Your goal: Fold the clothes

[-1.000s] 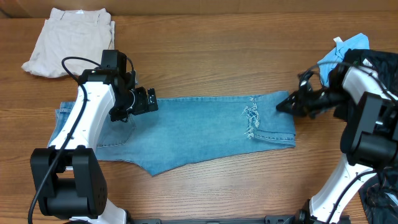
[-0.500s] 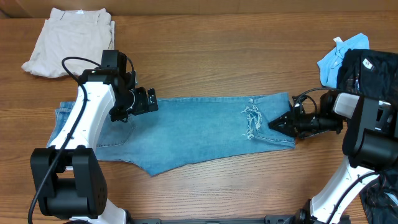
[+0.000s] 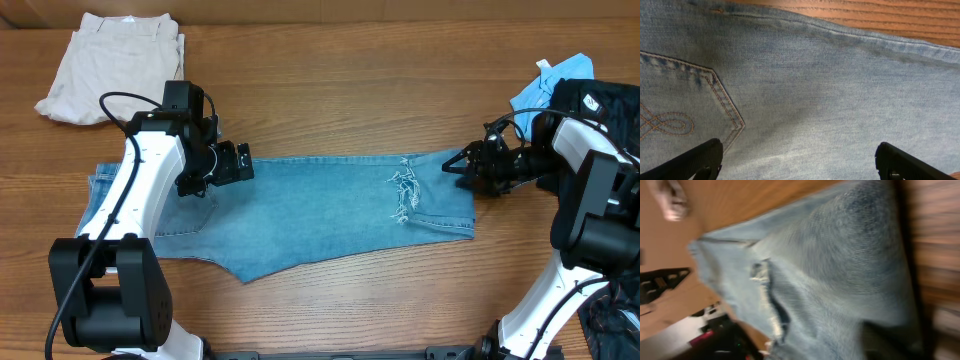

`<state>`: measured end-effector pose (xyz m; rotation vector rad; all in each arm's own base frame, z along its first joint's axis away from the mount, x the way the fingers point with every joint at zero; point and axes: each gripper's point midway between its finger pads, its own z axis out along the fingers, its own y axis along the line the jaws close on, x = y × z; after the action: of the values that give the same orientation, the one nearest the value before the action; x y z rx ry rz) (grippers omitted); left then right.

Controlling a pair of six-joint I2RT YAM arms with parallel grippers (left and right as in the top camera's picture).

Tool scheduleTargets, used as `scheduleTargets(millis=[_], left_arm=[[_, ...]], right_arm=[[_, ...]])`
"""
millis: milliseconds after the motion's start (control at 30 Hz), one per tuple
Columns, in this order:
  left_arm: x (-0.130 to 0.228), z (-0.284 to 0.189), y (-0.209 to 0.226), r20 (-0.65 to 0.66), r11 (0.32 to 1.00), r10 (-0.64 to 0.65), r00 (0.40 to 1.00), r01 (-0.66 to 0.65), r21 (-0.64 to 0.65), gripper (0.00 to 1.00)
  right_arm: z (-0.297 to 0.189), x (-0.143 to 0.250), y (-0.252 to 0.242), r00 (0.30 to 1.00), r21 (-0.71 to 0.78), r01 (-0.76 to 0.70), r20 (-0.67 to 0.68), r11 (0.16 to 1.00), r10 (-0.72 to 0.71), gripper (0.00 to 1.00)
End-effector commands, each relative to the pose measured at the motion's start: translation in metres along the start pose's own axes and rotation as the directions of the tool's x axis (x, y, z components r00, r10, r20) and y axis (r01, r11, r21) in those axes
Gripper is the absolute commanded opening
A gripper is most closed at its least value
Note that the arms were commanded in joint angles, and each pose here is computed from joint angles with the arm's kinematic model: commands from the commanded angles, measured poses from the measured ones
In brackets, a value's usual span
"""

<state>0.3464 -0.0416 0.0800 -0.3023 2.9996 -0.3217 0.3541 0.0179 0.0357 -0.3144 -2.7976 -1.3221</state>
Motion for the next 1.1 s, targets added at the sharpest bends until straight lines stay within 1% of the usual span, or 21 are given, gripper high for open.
scheduleTargets(millis=[0,100,233,300,467,600,700,733,800,900,1000,1067], left_arm=[[0.003,0.0,0.0,-0.004,1.0,-0.007,1.0,0.007,-0.007,1.0],[0.003,0.0,0.0,-0.004,1.0,-0.007,1.0,0.007,-0.006,1.0],[0.003,0.0,0.0,-0.004,1.0,-0.007,1.0,0.007,-0.007,1.0],[0.003,0.0,0.0,-0.004,1.0,-0.007,1.0,0.007,-0.007,1.0],[0.003,0.0,0.0,-0.003,1.0,-0.006,1.0,0.006,-0.007,1.0],[0.003,0.0,0.001,-0.004,1.0,0.001,1.0,-0.001,-0.007,1.0],[0.003,0.0,0.001,-0.006,1.0,0.0,1.0,-0.001,-0.007,1.0],[0.003,0.0,0.001,-0.006,1.0,0.0,1.0,0.0,-0.007,1.0],[0.003,0.0,0.001,-0.007,1.0,0.0,1.0,0.0,-0.007,1.0],[0.003,0.0,0.001,-0.006,1.0,0.0,1.0,0.0,-0.007,1.0],[0.003,0.0,0.001,-0.006,1.0,0.0,1.0,0.0,-0.007,1.0],[0.003,0.0,0.001,-0.007,1.0,0.0,1.0,0.0,-0.007,1.0]], right_arm=[[-0.01,0.001,-0.041,0.995,0.254,-0.095,0.002,0.963,0.098,0.98],[-0.013,0.0,-0.053,0.993,0.316,-0.112,0.011,0.942,0.115,0.99],[-0.013,-0.004,-0.054,0.995,0.322,-0.1,0.025,0.941,0.097,0.99],[-0.011,-0.005,-0.049,0.997,0.291,-0.081,0.022,0.953,0.078,0.99],[-0.009,-0.002,-0.019,1.0,0.14,0.007,-0.011,0.99,-0.006,0.96],[-0.027,-0.005,-0.006,1.0,0.13,0.0,-0.005,0.992,0.001,0.92],[-0.046,-0.008,0.004,1.0,0.129,-0.011,0.016,0.992,0.009,0.86],[-0.053,-0.008,0.007,1.0,0.131,-0.017,0.024,0.991,0.015,0.86],[-0.067,-0.007,0.003,0.999,0.174,-0.028,0.035,0.984,0.022,0.87],[-0.076,-0.006,-0.007,0.998,0.209,-0.044,0.052,0.977,0.034,0.93],[-0.073,-0.006,-0.019,0.998,0.24,-0.046,0.056,0.97,0.033,0.94],[-0.068,-0.005,-0.029,0.996,0.265,-0.074,0.062,0.961,0.059,0.95]])
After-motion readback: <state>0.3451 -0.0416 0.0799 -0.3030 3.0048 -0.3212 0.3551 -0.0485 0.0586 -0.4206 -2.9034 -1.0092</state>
